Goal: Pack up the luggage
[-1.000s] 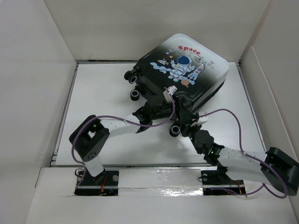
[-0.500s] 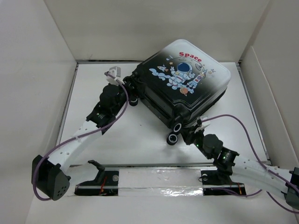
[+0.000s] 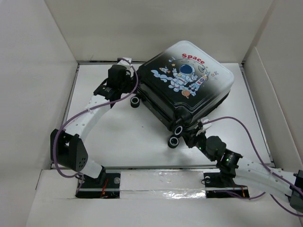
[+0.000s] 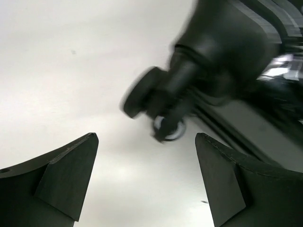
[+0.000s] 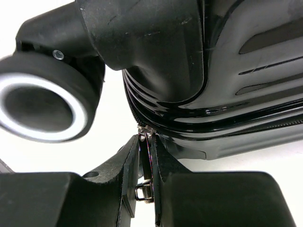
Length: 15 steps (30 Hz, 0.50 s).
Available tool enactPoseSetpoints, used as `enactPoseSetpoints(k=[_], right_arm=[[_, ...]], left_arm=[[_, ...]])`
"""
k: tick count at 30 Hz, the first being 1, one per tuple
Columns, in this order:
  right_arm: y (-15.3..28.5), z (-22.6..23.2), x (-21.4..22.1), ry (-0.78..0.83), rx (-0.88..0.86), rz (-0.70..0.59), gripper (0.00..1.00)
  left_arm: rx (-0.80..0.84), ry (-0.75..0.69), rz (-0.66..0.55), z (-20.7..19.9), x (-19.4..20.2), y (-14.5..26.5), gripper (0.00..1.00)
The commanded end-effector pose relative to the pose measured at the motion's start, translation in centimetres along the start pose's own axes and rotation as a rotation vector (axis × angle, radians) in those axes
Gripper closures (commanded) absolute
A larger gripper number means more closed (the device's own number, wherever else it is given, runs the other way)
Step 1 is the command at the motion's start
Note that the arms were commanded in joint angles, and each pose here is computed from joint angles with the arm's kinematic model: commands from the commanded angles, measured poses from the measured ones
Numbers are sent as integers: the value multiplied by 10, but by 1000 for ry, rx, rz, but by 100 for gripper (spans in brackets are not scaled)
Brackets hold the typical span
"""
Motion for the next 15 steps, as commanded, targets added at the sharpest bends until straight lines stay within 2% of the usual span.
enactPoseSetpoints(k=[1, 9, 15], right_arm=[[5, 40, -34, -48, -235, -85, 100], [5, 44, -35, -44, -265, -91, 100], [4, 44, -31, -39, -264, -74, 100]], left_arm=[[-24, -106, 10, 30, -9, -14, 18], [148, -205, -10, 17, -20, -40, 19], [149, -234, -40, 15, -32, -55, 19]])
Point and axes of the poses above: each gripper's point midway between its finger pads, its own y axis back along the fingers, its own z axis along the line the jaws close on, x = y × z, the point moved 6 cm from there along y, back along the fingers, and after that the axes turned 2 degrees about -y, right-handed, at the moved point
